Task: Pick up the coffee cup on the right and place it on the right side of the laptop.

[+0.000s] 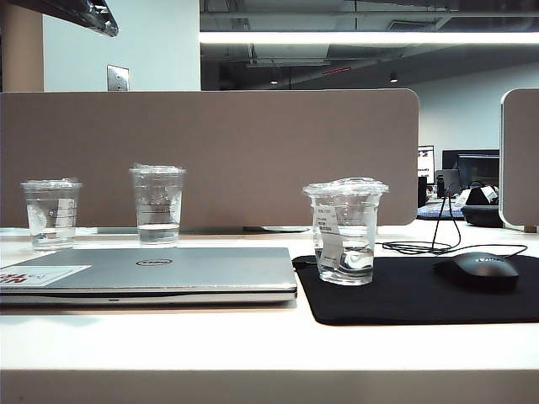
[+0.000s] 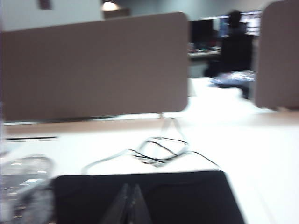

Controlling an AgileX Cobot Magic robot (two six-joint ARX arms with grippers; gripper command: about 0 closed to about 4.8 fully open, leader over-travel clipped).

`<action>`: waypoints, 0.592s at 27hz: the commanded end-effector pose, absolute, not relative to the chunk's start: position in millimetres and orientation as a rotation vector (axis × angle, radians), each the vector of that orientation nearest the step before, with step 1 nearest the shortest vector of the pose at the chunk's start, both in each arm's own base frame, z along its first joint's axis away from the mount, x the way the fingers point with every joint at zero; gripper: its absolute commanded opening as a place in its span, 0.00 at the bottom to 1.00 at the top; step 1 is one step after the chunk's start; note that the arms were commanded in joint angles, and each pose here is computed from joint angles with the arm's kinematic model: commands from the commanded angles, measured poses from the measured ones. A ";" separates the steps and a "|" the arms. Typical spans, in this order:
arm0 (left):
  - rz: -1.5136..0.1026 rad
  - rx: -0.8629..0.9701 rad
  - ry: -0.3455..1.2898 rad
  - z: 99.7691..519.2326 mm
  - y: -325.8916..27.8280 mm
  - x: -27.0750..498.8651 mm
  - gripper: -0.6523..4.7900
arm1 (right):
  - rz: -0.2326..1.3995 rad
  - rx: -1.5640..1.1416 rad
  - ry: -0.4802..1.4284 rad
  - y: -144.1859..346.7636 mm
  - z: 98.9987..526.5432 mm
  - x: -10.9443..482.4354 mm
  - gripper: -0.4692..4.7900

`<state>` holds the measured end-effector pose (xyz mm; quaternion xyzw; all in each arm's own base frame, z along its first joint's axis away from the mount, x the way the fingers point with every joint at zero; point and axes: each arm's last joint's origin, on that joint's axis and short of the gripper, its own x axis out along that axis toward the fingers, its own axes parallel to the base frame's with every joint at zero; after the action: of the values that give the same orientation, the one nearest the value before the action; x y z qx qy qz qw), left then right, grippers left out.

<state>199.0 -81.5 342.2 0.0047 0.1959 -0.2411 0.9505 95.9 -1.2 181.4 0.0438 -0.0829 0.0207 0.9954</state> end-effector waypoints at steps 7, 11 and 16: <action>-0.492 0.010 0.376 346.0 -81.3 198.9 0.11 | 0.017 0.092 -0.068 -4.3 170.4 97.2 0.07; -0.492 0.010 0.376 346.0 -81.3 198.9 0.11 | 0.021 0.096 -0.014 -3.8 165.2 97.4 0.07; -0.493 0.010 0.376 346.0 -81.3 198.9 0.11 | 0.009 0.095 -0.036 -4.2 167.4 97.4 0.19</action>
<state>199.0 -81.5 342.2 0.0049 0.1961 -0.2412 0.9505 97.2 -4.0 166.0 0.0481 -0.0033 0.0084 0.9988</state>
